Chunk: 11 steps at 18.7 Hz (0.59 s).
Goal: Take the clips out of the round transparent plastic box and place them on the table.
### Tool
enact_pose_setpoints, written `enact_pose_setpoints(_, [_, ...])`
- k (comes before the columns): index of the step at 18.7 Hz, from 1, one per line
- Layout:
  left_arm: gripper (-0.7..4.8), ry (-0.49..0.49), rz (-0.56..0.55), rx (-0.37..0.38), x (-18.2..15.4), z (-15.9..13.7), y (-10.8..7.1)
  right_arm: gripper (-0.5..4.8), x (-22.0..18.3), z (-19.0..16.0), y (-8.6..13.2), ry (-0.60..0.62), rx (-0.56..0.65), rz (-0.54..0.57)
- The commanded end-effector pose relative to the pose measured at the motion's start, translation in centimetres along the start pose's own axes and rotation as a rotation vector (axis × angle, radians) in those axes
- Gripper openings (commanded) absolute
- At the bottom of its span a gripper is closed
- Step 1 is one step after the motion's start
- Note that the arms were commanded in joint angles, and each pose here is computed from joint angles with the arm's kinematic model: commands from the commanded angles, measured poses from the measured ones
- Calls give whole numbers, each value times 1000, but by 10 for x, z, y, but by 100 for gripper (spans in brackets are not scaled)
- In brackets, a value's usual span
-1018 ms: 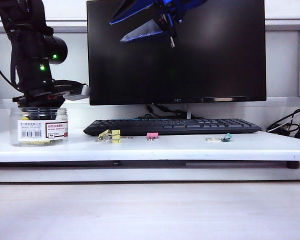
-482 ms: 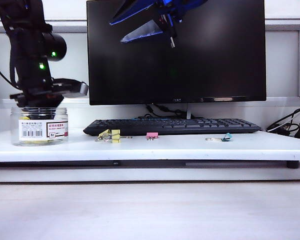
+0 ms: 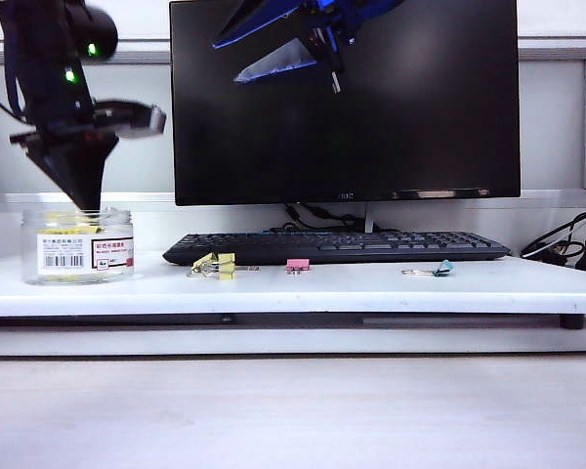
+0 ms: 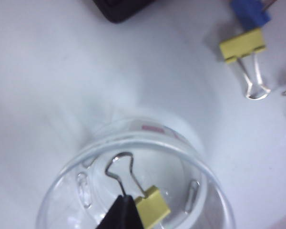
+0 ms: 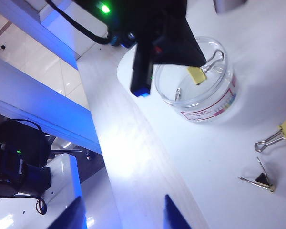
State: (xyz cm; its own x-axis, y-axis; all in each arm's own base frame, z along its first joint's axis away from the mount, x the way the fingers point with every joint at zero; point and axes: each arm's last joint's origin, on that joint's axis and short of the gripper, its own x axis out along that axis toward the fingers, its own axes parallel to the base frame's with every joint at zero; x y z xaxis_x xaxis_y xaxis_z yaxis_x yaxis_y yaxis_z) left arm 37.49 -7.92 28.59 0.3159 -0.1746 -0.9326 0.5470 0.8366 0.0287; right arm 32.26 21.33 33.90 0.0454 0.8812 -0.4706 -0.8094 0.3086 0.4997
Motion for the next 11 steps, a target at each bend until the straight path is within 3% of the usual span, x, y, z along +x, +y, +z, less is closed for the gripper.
enact_pose_setpoints(1, [-3, -22, 4, 0, -15, -2, -3, 212, -1, 2, 2, -9, -17, 3])
enact_pose_setpoints(8, [-3, -122, -33, -6, -46, -6, -10, 212, -4, 2, -1, -13, -23, -52])
enact_pose_setpoints(11, [-3, -119, -26, 0, -45, -5, -12, 212, -7, 3, -4, -18, -18, -83])
